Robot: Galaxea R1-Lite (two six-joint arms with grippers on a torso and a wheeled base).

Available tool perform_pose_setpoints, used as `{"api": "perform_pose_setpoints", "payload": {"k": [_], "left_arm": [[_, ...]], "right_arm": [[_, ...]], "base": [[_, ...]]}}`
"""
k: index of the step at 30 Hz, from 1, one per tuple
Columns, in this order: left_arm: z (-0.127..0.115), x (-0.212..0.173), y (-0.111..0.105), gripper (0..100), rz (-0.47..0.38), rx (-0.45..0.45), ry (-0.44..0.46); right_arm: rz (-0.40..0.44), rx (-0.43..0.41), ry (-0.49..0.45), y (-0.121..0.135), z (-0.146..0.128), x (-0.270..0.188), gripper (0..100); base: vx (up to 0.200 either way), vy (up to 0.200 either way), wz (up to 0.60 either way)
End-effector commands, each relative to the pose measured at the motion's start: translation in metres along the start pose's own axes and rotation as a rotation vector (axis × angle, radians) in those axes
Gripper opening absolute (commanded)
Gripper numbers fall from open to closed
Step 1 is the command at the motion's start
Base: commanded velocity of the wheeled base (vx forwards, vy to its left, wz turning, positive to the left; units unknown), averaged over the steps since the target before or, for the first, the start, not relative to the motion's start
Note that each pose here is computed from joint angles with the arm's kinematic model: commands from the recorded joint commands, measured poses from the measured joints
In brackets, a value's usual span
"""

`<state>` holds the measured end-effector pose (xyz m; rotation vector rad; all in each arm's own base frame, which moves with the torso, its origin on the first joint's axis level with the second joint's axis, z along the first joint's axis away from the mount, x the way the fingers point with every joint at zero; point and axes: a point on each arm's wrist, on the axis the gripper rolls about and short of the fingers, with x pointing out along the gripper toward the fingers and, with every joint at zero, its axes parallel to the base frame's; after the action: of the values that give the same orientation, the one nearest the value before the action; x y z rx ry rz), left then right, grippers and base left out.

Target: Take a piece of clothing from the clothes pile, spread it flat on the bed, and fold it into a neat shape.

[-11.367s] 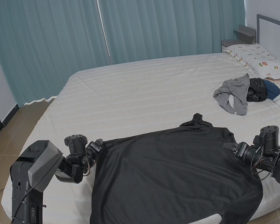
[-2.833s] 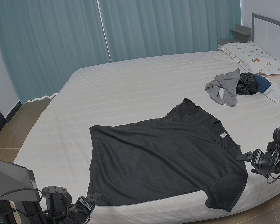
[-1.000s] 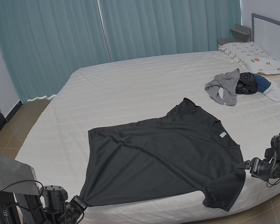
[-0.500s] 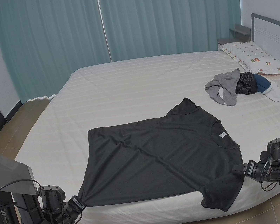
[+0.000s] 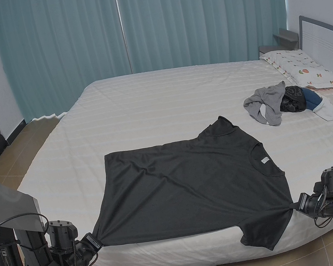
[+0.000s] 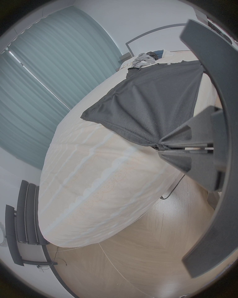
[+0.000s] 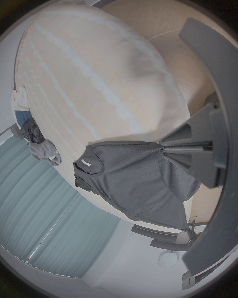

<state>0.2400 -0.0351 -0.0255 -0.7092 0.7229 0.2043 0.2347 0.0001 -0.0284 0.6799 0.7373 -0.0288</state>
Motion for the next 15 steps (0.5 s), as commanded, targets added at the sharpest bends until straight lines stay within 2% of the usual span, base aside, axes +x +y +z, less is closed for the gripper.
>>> {"api": "perform_pose_setpoints", "payload": {"k": [1,8,15], "left_arm": [[-0.001,0.001,0.001,0,0.006,0.0,0.005],[-0.001,0.0,0.0,0,0.002,0.0,0.003],[0.0,-0.002,0.001,0,0.001,-0.01,0.004]], "right_arm": [[-0.008,0.009,-0.041,-0.003,0.008,-0.007,0],[0.001,-0.002,-0.03,0.0,0.005,-0.008,0],[0.054,-0.038,-0.052,0.011,0.005,-0.004,0]], "base": [[0.0,0.0,0.0],[0.0,0.0,0.0],[0.0,0.0,0.0]]}}
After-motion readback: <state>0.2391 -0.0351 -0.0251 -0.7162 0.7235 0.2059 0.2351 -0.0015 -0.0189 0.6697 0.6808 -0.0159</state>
